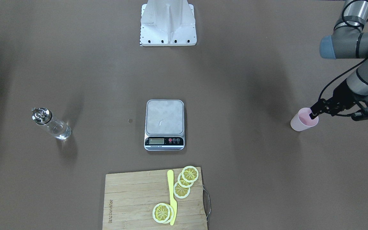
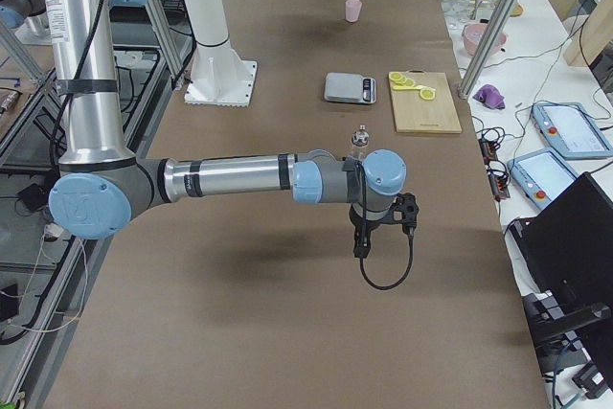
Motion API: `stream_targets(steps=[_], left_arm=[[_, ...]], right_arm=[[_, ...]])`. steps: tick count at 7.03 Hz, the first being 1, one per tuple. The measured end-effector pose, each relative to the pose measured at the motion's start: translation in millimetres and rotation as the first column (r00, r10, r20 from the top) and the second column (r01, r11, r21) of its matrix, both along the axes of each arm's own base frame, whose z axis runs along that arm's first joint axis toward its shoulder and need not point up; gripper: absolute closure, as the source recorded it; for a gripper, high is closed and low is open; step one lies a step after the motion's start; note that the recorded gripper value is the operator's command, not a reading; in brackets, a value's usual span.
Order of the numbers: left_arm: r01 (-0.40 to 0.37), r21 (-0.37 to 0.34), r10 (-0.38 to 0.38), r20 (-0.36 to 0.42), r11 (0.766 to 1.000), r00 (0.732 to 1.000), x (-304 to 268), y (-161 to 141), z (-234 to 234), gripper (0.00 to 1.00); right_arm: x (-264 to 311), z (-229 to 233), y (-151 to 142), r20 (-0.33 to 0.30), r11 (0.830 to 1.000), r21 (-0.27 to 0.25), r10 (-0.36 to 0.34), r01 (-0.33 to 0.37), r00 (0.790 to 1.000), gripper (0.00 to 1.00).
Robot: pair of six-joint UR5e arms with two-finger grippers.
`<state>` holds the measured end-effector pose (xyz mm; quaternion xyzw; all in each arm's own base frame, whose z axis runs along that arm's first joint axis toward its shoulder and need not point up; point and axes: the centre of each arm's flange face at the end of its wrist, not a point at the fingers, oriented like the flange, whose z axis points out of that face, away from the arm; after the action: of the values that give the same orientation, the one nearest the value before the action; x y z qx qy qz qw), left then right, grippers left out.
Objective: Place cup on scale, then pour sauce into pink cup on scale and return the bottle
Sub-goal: 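Reach the left gripper to the pink cup and grasp it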
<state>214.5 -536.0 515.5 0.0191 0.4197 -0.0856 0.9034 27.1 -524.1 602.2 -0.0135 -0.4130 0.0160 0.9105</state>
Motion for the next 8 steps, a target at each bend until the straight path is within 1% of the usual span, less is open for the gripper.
stream_targets(steps=[2, 3, 4, 6, 8], left_arm=[[-0.009, -0.009, 0.009, 0.005, 1.0, 1.0, 8.1, 0.9, 3.9, 0.24], [-0.016, -0.01, 0.016, 0.011, 1.0, 1.0, 13.6, 2.7, 6.3, 0.33], [-0.02, -0.007, 0.02, 0.022, 1.0, 1.0, 19.4, 4.4, 8.7, 0.51], [-0.027, -0.005, 0.027, 0.034, 1.0, 0.999, 25.2, 6.5, 11.8, 1.0], [-0.033, -0.003, 0.033, 0.04, 0.999, 0.999, 24.7, 8.4, 15.5, 1.0]], right_arm=[[0.0, -1.1, -0.1, 0.0, 1.0, 0.001, 0.001, -0.001, 1.0, 0.0], [0.0, -1.1, 0.0, 0.0, 1.0, 0.001, 0.001, -0.001, 1.0, 0.0], [0.0, -0.9, 0.3, 0.0, 1.0, 0.001, 0.001, -0.001, 1.0, 0.0], [0.0, -1.0, 0.6, 0.0, 1.0, 0.001, 0.001, -0.001, 1.0, 0.0], [0.0, -1.1, 0.7, 0.0, 1.0, 0.001, 0.001, -0.001, 1.0, 0.0]])
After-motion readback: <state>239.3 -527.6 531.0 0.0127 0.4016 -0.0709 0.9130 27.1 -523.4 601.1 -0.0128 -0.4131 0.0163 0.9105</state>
